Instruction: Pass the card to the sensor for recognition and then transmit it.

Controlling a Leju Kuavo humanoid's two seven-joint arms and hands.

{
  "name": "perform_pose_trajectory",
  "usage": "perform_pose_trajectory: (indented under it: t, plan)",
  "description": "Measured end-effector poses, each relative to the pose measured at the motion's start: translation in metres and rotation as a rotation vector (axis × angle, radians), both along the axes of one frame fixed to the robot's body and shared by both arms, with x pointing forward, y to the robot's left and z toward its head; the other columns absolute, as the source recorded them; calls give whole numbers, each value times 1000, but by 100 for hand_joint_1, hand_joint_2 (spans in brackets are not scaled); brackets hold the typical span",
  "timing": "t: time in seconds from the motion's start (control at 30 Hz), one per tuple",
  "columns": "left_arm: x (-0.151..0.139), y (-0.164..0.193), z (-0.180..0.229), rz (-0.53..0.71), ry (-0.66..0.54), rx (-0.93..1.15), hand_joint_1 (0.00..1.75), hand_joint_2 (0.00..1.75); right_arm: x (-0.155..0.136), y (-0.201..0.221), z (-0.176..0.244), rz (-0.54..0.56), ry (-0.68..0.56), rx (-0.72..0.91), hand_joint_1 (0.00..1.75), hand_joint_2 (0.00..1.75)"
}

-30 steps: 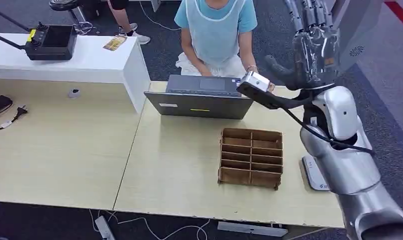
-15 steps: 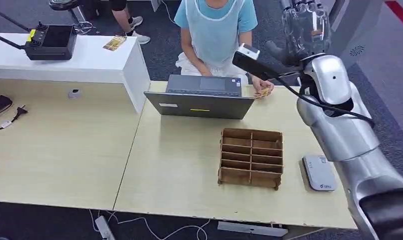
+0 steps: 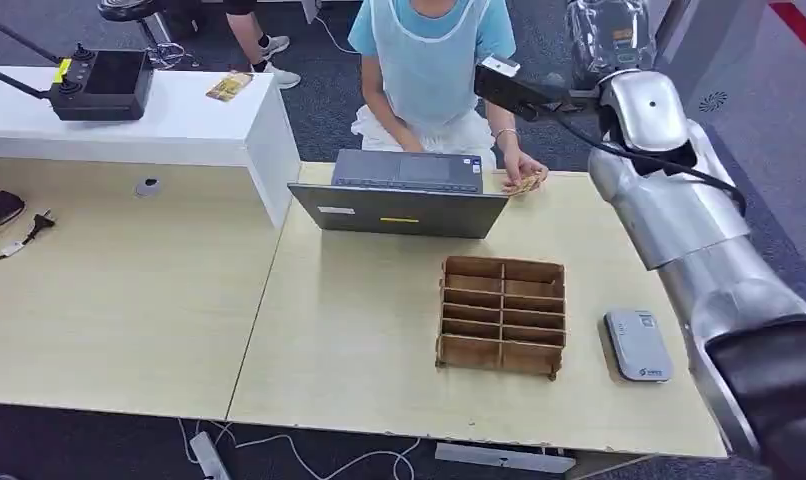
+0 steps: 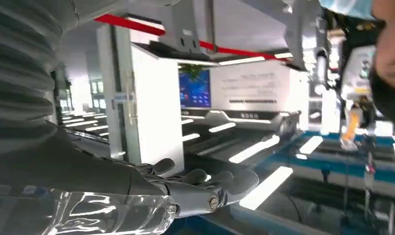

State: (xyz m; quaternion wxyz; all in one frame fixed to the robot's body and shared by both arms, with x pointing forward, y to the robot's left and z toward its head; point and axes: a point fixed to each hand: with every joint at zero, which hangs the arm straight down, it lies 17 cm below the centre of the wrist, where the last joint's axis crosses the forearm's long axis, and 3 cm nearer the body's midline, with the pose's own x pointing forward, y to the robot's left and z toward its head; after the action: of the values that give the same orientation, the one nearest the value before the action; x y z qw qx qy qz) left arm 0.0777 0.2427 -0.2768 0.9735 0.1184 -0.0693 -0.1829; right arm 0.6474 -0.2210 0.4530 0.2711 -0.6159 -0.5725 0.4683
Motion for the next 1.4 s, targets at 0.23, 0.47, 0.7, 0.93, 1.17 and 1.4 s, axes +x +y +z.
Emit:
perform_pose_trajectory:
  t: [0.23, 0.47, 0.7, 0.93, 1.17, 1.4]
  plan:
    - [7, -1, 1, -25, -9, -3, 0, 0, 22, -27, -10, -98, 67, 35, 0, 175]
    - [6, 0, 1, -26, -2, 1, 0, 0, 29, -41, -35, -144, 112, 45, 0, 175]
    - [8, 0, 1, -32, -5, 1, 0, 0, 31, -34, -62, -148, 164, 42, 0, 175]
    - [7, 0, 1, -29, -5, 1, 0, 0, 31, -29, -70, -146, 186, 37, 0, 175]
    - [7, 0, 1, -30, -4, 3, 0, 0, 31, -22, -74, -141, 200, 31, 175, 175]
    - [7, 0, 1, -31, -4, 5, 0, 0, 31, -20, -75, -139, 201, 24, 175, 175]
